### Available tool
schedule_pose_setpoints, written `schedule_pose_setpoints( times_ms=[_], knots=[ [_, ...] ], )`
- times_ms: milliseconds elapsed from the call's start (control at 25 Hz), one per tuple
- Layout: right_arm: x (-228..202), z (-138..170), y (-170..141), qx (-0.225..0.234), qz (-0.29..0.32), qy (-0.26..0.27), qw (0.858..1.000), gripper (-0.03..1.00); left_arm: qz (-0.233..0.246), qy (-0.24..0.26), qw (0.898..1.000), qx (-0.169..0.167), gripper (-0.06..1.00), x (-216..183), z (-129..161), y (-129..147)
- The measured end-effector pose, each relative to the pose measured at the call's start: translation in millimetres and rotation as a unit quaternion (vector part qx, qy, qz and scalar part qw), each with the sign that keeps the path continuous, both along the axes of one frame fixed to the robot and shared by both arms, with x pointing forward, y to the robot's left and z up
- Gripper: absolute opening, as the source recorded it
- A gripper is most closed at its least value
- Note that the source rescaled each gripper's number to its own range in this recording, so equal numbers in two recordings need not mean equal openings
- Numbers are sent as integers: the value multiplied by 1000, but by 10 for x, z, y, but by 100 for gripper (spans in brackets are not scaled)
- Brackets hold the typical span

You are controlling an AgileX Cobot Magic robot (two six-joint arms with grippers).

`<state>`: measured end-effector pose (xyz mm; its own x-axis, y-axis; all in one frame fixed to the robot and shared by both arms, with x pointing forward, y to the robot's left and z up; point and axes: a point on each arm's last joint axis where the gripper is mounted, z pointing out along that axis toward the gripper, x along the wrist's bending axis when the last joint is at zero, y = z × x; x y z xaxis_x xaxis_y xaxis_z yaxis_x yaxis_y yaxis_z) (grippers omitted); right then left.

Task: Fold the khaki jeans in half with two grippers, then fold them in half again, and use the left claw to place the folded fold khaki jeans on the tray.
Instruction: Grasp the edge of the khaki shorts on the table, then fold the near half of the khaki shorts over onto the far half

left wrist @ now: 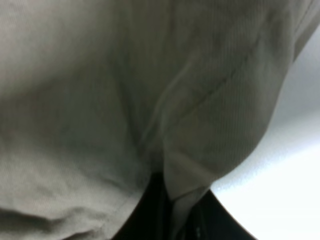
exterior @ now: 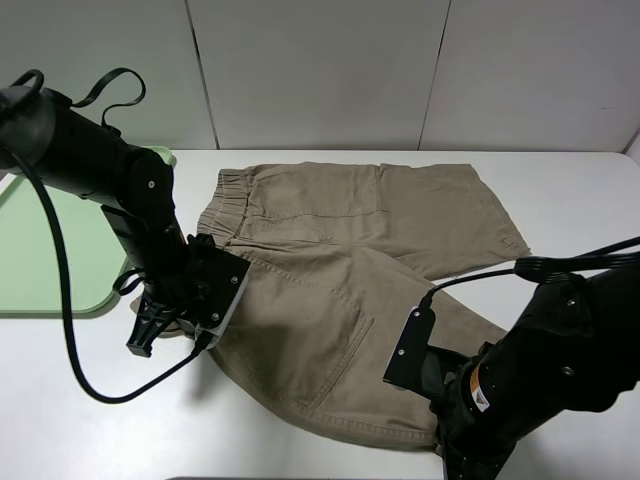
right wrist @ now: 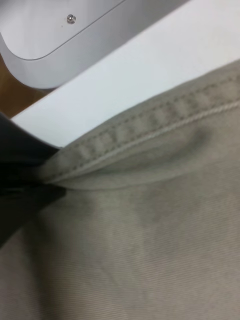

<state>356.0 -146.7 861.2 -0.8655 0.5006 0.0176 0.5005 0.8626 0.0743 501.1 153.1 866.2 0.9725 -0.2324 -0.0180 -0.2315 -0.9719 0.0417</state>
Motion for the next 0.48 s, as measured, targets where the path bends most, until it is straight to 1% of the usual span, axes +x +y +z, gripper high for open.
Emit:
schedule_pose_setpoints(
  times_ms=[160,240,320,360,480],
  knots=[
    [23,34,40,-5,-12,10,1000,0,0,2,1000,1,0,-3,30,1],
    [25,69,52,-7,-24,17,1000,0,-1,-1,1000,-2,0,-10,96,3],
    [30,151,66,-2,-35,17,999,0,2,-8,1000,-6,0,-19,201,7],
    [31,198,72,0,-40,18,999,0,12,-16,1000,-11,0,-30,299,13],
    [35,389,90,14,-58,14,998,0,30,-24,999,-16,0,-60,458,29]
  ],
)
